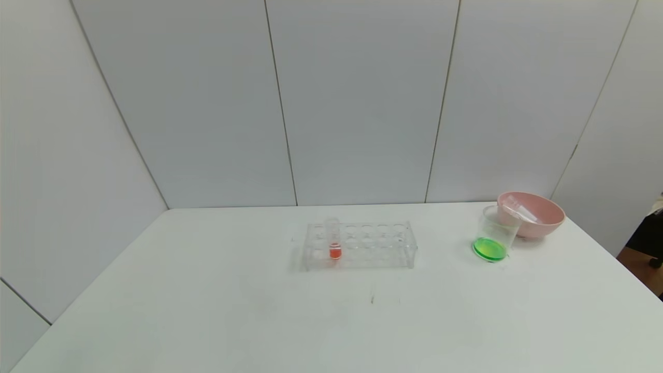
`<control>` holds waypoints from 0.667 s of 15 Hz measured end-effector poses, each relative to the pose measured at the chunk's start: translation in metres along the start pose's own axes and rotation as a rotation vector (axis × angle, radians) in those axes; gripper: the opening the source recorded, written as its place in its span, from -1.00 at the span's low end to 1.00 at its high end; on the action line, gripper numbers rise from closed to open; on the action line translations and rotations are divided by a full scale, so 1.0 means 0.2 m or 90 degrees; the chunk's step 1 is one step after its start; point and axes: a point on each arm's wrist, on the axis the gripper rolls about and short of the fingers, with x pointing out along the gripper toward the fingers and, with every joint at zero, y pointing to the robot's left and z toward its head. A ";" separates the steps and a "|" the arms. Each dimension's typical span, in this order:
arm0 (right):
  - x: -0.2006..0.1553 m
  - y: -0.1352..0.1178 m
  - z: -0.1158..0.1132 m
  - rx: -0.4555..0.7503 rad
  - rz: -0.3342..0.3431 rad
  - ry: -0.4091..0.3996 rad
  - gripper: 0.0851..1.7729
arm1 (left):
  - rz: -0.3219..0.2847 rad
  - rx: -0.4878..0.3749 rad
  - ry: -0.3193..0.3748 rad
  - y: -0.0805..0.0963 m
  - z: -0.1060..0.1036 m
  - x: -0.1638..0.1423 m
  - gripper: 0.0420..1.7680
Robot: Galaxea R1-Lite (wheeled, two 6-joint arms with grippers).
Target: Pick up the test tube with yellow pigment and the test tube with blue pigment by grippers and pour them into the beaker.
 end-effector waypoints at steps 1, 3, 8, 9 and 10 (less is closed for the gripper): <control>-0.13 0.01 0.02 -0.005 -0.002 -0.008 0.91 | 0.000 0.000 0.000 0.00 0.00 0.00 1.00; -0.33 0.03 0.03 -0.015 -0.010 -0.018 0.91 | 0.000 0.000 0.000 0.00 0.00 0.00 1.00; -0.70 0.07 -0.11 -0.046 -0.018 -0.023 0.91 | 0.000 0.000 0.000 0.00 0.00 0.00 1.00; -0.74 0.08 -0.18 -0.060 -0.031 -0.022 0.91 | 0.000 0.000 0.000 0.00 0.00 0.00 1.00; -0.76 0.07 -0.23 -0.068 -0.056 -0.027 0.91 | 0.000 0.000 0.000 0.00 0.00 0.00 1.00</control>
